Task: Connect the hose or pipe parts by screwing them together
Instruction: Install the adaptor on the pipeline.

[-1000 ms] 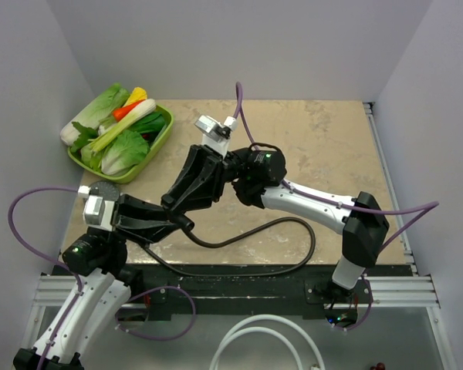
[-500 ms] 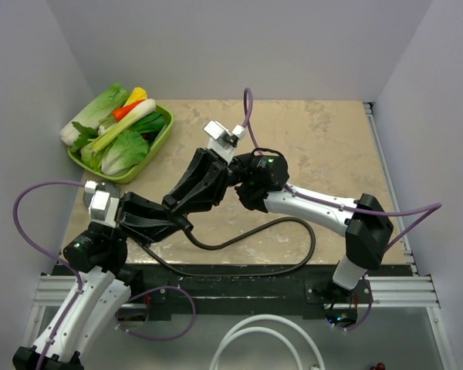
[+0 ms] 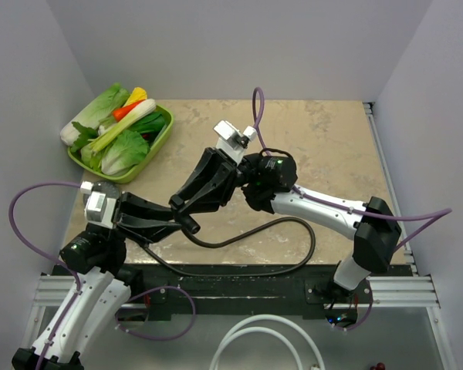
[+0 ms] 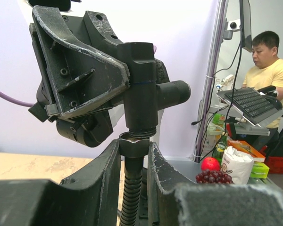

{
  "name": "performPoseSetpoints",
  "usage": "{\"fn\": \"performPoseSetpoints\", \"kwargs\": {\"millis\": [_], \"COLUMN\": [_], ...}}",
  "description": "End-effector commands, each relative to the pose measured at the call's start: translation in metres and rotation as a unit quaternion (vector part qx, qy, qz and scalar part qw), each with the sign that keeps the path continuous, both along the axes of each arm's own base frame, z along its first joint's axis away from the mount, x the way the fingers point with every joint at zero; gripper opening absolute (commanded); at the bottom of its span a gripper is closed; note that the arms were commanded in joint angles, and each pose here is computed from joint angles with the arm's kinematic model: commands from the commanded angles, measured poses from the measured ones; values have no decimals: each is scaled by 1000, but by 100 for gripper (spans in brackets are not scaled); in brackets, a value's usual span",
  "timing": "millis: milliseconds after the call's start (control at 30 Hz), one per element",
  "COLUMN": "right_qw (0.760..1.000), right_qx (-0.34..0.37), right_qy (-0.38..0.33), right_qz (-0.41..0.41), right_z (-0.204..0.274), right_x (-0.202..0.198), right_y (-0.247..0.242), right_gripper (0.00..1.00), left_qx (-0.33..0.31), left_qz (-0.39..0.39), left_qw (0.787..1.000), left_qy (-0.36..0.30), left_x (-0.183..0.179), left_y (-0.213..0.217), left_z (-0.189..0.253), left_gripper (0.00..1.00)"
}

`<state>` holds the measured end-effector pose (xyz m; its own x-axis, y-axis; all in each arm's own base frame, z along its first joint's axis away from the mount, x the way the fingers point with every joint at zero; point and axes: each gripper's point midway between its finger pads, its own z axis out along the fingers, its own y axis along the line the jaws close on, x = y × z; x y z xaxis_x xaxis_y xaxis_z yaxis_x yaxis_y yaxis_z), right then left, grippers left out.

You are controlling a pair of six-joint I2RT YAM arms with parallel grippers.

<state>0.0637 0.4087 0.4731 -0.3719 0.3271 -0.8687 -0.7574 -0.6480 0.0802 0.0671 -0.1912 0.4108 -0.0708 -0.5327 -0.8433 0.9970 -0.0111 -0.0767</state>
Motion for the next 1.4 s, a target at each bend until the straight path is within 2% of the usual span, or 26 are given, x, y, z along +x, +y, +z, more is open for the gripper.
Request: {"fn": "performPoseSetpoints", "kwargs": {"millis": [0,400,767,1000,1367], "right_qw": [972,974,973,977,987], "right_qx": [187,183,170,141,86], "right_qy": [-146,-135,-157,-159,-136], "right_qz": [-1,-12,1,-6,-10], "right_z": [22,13,-1,-14,-21], "right_x": [-35,-29,-35,-33,-28], "right_y": [-52,-47,-40,-35,-26], "right_gripper": [0,0,0,0,0], "left_qx": [-64,-70,-80,-82,-66], "left_qz": [15,16,19,26,51], "left_qw": [996,996,996,996,995], "left_qy": [-61,-55,-35,-23,-47], "left_x": [-21,-20,-15,-9,1], "left_y": [15,16,17,17,14], "left_z": [45,48,53,56,50], "left_gripper": [0,0,0,0,0]}}
